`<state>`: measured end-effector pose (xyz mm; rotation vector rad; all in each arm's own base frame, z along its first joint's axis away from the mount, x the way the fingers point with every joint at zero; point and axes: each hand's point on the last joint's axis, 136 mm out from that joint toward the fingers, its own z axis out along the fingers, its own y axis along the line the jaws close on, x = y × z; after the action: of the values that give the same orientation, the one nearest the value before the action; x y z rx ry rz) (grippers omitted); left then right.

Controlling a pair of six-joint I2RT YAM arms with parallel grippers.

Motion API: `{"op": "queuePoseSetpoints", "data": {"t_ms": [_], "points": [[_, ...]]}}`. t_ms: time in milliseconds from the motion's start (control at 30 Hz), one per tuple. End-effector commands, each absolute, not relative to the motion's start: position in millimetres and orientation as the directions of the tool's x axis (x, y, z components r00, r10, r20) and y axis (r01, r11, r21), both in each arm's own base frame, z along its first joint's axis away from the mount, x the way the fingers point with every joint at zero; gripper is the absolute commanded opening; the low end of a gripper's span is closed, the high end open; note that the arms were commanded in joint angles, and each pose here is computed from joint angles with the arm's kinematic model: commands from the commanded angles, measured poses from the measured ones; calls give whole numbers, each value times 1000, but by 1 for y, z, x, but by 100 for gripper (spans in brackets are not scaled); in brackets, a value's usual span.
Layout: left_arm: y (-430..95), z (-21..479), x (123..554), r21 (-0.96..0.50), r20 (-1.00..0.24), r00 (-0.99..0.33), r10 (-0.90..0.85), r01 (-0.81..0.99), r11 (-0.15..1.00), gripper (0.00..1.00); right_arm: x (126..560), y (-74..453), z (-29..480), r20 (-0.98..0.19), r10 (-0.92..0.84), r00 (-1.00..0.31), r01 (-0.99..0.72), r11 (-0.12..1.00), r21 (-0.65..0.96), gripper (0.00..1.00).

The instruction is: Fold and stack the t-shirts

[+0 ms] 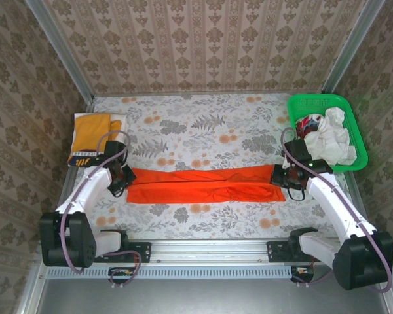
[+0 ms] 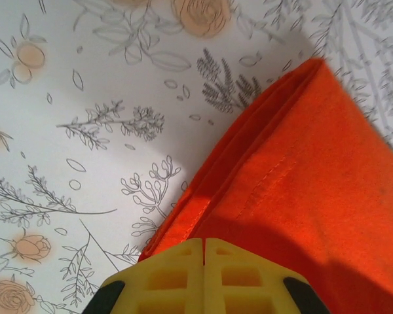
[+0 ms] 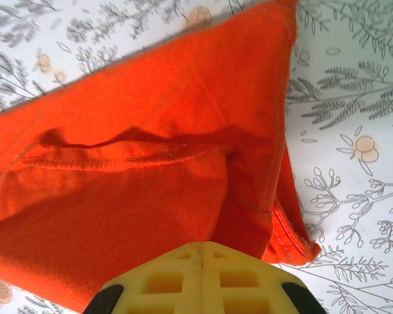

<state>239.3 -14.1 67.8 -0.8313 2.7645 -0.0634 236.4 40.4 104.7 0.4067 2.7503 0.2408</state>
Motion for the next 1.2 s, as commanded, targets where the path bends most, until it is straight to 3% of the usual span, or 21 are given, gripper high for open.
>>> {"op": "queuePoseSetpoints", "data": {"t_ms": [0, 467, 500, 667, 733, 867, 1033, 1167], "points": [[-14, 53, 229, -92, -196, -804, -562, -555, 827, 0, 228, 35, 91, -280, 323, -904, 282, 943, 177, 0], [-12, 17, 221, -19, -132, -818, -560, -563, 827, 0, 232, 39, 56, -206, 333, -920, 303, 939, 165, 0], [-11, 16, 220, -13, -130, -819, -558, -562, 827, 4, 233, 39, 57, -204, 333, -921, 303, 939, 164, 5], [-8, 30, 226, -13, -167, -827, -537, -542, 840, 32, 248, 31, 87, -325, 295, -899, 260, 954, 146, 57], [-3, 47, 233, -3, -218, -839, -498, -510, 860, 48, 259, 32, 101, -371, 262, -891, 221, 964, 150, 68], [-7, 77, 252, -20, -282, -856, -434, -447, 894, 77, 282, 51, 110, -372, 234, -898, 169, 965, 200, 69], [-52, 84, 272, -123, -305, -876, -374, -354, 927, 94, 300, 98, 90, -327, 140, -935, 93, 983, 156, 60], [-86, 75, 279, -176, -288, -894, -343, -303, 937, 98, 301, 136, 62, -251, 119, -960, 89, 988, 128, 54]]}}
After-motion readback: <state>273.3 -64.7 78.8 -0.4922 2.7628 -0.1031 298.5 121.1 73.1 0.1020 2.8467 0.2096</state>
